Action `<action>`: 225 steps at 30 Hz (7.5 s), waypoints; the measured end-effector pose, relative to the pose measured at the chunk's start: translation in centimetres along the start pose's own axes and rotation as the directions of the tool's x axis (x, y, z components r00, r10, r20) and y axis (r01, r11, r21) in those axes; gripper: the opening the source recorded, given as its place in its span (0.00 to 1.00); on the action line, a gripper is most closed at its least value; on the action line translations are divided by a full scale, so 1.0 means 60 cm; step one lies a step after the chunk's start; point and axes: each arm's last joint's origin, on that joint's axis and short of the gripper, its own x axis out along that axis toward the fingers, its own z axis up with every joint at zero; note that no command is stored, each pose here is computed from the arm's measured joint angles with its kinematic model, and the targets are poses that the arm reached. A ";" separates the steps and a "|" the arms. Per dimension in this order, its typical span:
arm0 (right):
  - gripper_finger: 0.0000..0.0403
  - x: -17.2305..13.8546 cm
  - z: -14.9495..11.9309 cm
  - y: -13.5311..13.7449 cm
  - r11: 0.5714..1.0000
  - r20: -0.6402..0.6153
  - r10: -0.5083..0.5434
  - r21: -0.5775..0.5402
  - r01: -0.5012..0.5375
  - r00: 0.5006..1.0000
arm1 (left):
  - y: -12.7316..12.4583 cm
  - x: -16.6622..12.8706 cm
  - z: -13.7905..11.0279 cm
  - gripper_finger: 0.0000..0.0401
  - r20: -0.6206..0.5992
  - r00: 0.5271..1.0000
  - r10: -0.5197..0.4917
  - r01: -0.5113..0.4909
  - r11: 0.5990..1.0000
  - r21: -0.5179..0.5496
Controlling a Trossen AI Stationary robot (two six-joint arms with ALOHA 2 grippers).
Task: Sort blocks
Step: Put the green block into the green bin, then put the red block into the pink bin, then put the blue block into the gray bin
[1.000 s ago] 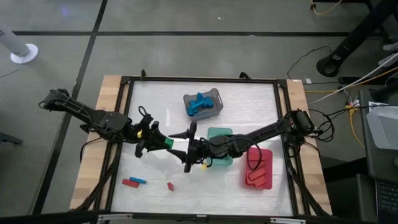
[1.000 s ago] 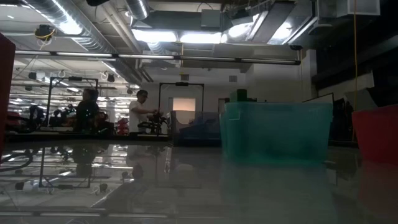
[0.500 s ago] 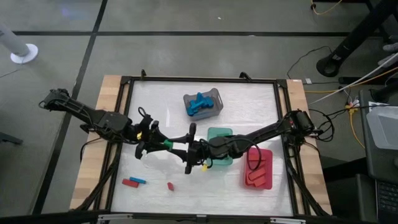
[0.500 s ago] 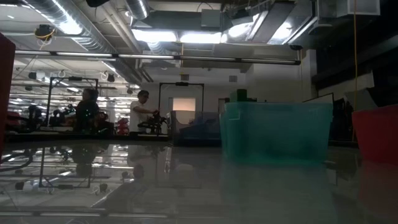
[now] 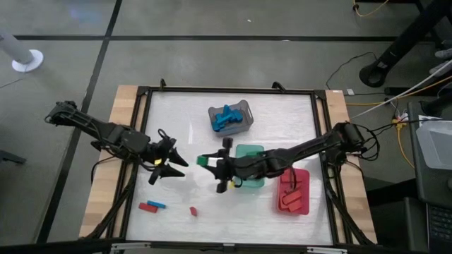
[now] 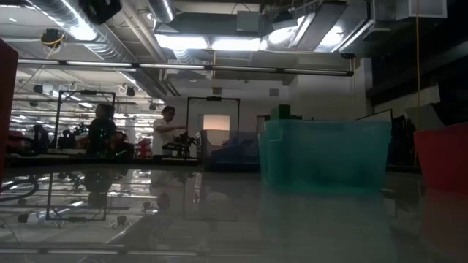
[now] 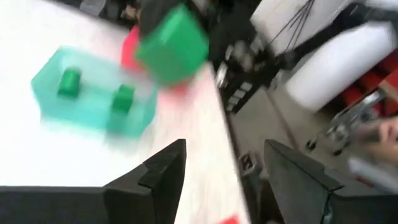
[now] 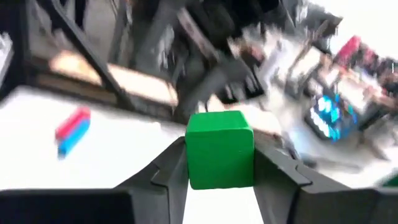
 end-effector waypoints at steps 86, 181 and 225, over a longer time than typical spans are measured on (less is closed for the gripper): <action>0.67 -0.082 -0.041 0.011 0.803 -0.425 0.341 0.595 -0.026 0.839 | 0.008 0.229 -0.276 0.08 -0.438 0.899 0.022 0.190 0.881 0.433; 0.16 -0.303 -0.072 0.045 0.896 -0.900 0.278 0.369 0.247 0.337 | -0.021 0.117 -0.211 0.47 -0.640 0.768 -0.029 0.137 0.983 0.120; 0.47 -0.290 -0.059 0.059 0.867 -0.809 0.219 0.418 0.271 0.546 | -0.044 0.076 -0.287 0.43 -0.747 0.638 0.189 0.002 0.969 0.247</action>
